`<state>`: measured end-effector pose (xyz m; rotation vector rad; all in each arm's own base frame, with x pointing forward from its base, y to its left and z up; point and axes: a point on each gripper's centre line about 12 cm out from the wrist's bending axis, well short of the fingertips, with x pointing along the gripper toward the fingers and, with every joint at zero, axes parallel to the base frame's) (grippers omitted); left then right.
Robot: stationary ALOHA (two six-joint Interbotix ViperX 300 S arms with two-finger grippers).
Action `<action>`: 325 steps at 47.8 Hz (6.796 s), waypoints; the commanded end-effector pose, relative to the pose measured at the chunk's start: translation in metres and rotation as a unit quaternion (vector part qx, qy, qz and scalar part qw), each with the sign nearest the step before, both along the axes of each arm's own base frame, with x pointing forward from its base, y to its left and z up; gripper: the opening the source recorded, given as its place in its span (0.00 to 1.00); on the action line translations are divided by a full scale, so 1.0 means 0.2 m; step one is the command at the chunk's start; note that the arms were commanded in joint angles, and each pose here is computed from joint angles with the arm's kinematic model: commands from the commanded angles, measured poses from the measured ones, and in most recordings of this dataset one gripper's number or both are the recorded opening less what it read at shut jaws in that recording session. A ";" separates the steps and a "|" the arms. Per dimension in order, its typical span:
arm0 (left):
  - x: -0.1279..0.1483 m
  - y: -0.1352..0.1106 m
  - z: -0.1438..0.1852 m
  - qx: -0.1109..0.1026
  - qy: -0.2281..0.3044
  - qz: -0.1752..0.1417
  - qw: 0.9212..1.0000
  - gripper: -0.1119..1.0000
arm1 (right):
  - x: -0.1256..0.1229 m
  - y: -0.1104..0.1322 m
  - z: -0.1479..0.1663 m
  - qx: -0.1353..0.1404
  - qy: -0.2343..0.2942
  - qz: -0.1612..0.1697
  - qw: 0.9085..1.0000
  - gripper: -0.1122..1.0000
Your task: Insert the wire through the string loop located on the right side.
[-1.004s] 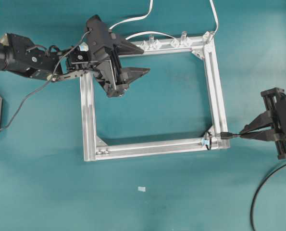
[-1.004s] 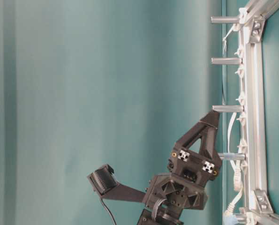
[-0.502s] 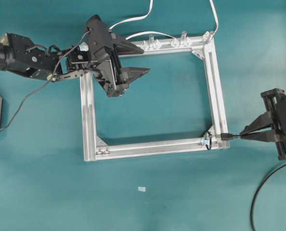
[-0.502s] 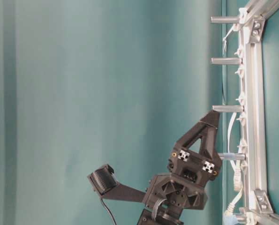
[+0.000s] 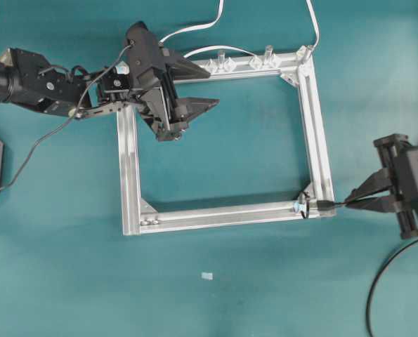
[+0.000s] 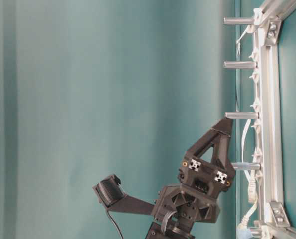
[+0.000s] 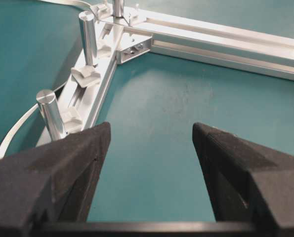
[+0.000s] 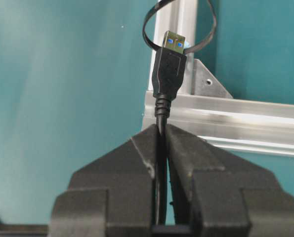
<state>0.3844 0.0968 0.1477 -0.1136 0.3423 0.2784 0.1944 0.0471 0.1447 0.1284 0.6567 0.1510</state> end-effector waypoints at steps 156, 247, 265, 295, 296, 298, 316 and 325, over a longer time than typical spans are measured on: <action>0.47 -0.82 -0.17 -0.130 0.034 -0.139 0.981 0.75 | 0.34 0.06 -0.03 -0.022 -0.013 -0.019 0.999 0.17; 0.63 -0.78 -0.12 -0.091 0.006 -0.149 0.985 0.30 | 0.31 0.05 -0.06 -0.021 0.001 -0.021 1.000 0.17; 0.62 -0.78 -0.10 -0.091 0.004 -0.150 0.985 0.30 | 0.26 0.04 -0.05 -0.021 0.002 -0.017 1.000 0.73; 0.37 -0.75 0.00 -0.093 0.037 -0.148 0.984 0.30 | 0.05 -0.01 -0.01 -0.007 -0.031 -0.016 0.999 0.84; 0.36 -0.75 0.01 -0.093 0.039 -0.148 0.984 0.30 | 0.04 -0.01 -0.01 -0.007 -0.032 -0.017 0.999 0.84; 0.34 -0.76 0.01 -0.095 0.046 -0.148 0.983 0.30 | 0.04 -0.01 -0.02 -0.007 -0.031 -0.016 0.999 0.84; 0.12 -0.79 0.06 -0.104 0.107 -0.153 0.977 0.30 | 0.03 -0.02 -0.02 -0.007 -0.030 -0.017 0.999 0.84; 0.03 -0.79 0.08 -0.107 0.115 -0.155 0.975 0.30 | 0.03 -0.02 -0.02 -0.008 -0.031 -0.016 0.999 0.84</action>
